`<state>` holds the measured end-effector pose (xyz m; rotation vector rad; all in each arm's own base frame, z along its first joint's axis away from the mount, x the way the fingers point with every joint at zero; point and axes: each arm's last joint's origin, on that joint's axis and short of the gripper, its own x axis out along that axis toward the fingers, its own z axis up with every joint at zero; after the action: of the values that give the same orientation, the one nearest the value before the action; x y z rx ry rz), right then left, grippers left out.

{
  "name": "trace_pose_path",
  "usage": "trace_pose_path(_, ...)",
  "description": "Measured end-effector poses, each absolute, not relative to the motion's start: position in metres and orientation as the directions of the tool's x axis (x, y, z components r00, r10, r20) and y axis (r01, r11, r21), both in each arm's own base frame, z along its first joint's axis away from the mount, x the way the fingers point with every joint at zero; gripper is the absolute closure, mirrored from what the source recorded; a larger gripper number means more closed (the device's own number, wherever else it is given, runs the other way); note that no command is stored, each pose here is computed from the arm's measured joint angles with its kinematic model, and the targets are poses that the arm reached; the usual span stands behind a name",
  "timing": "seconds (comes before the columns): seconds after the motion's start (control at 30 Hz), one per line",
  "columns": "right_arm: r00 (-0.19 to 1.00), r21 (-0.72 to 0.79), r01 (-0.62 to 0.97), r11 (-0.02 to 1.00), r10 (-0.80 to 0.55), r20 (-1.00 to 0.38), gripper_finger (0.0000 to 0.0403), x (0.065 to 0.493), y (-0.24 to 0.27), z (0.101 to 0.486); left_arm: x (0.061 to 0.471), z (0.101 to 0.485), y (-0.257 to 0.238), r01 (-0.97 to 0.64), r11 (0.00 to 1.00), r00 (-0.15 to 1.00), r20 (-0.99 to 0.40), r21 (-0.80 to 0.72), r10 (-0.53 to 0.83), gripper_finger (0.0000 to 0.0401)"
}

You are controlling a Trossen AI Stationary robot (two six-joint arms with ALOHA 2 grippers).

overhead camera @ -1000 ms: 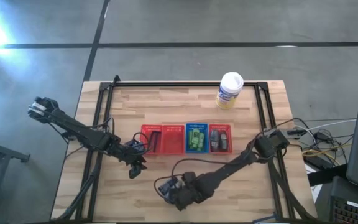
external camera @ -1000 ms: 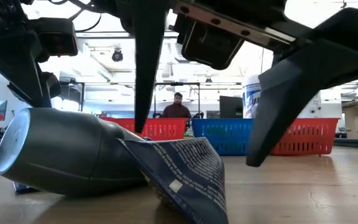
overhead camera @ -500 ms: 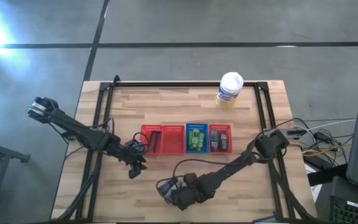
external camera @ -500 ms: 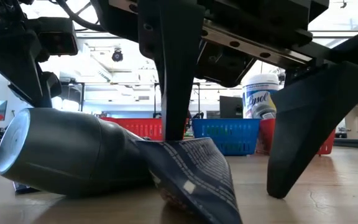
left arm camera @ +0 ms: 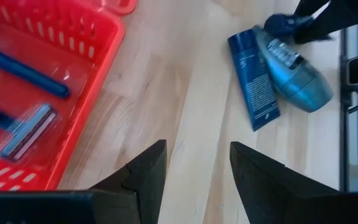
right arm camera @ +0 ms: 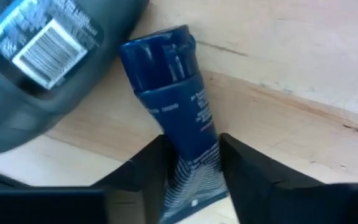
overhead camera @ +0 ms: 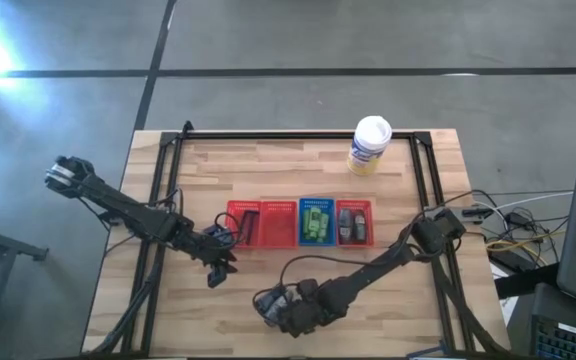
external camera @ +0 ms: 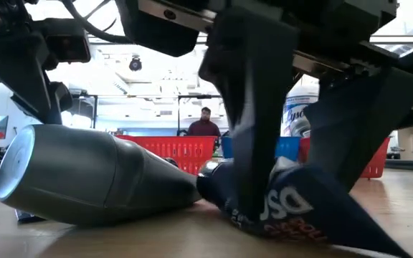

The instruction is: Pick & Place Travel size toiletries

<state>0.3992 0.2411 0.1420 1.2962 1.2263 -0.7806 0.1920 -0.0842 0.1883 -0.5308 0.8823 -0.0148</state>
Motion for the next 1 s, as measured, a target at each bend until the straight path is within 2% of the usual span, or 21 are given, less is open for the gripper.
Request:
trace_pose_path(0.2, 0.253, 0.282, 0.942, 0.181, 0.166, -0.953, 0.0341, 0.392, 0.239, 0.161, 0.194, 0.196, -0.088, -0.099, 0.887, 0.691, -0.673, -0.45, -0.264, 0.022)
trace_pose_path(0.33, 0.318, 0.331, 0.929, 0.162, 0.102, -0.942, 0.0365, 0.389, 0.234, 0.182, 0.193, 0.207, -0.092, 0.023, 0.898, 0.741, -0.596, -0.438, -0.309, 0.022)
trace_pose_path(0.47, 0.425, 0.441, 0.87, 0.22, 0.12, -0.897, 0.0364, 0.392, 0.226, 0.21, 0.196, 0.223, -0.097, 0.225, 0.917, 0.816, -0.452, -0.328, -0.362, 0.022)
trace_pose_path(0.6, 0.523, 0.548, 0.771, 0.323, 0.17, -0.835, 0.0359, 0.402, 0.218, 0.228, 0.2, 0.237, -0.102, 0.387, 0.915, 0.858, -0.319, -0.111, -0.402, 0.022)
trace_pose_path(0.7, 0.575, 0.611, 0.711, 0.348, 0.213, -0.79, 0.0362, 0.411, 0.21, 0.237, 0.201, 0.243, -0.104, 0.439, 0.898, 0.867, -0.255, -0.015, -0.428, 0.022)
trace_pose_path(1.0, 0.598, 0.646, 0.645, 0.409, 0.257, -0.759, 0.0355, 0.417, 0.184, 0.258, 0.204, 0.259, -0.108, 0.499, 0.839, 0.861, -0.231, 0.216, -0.453, 0.022)
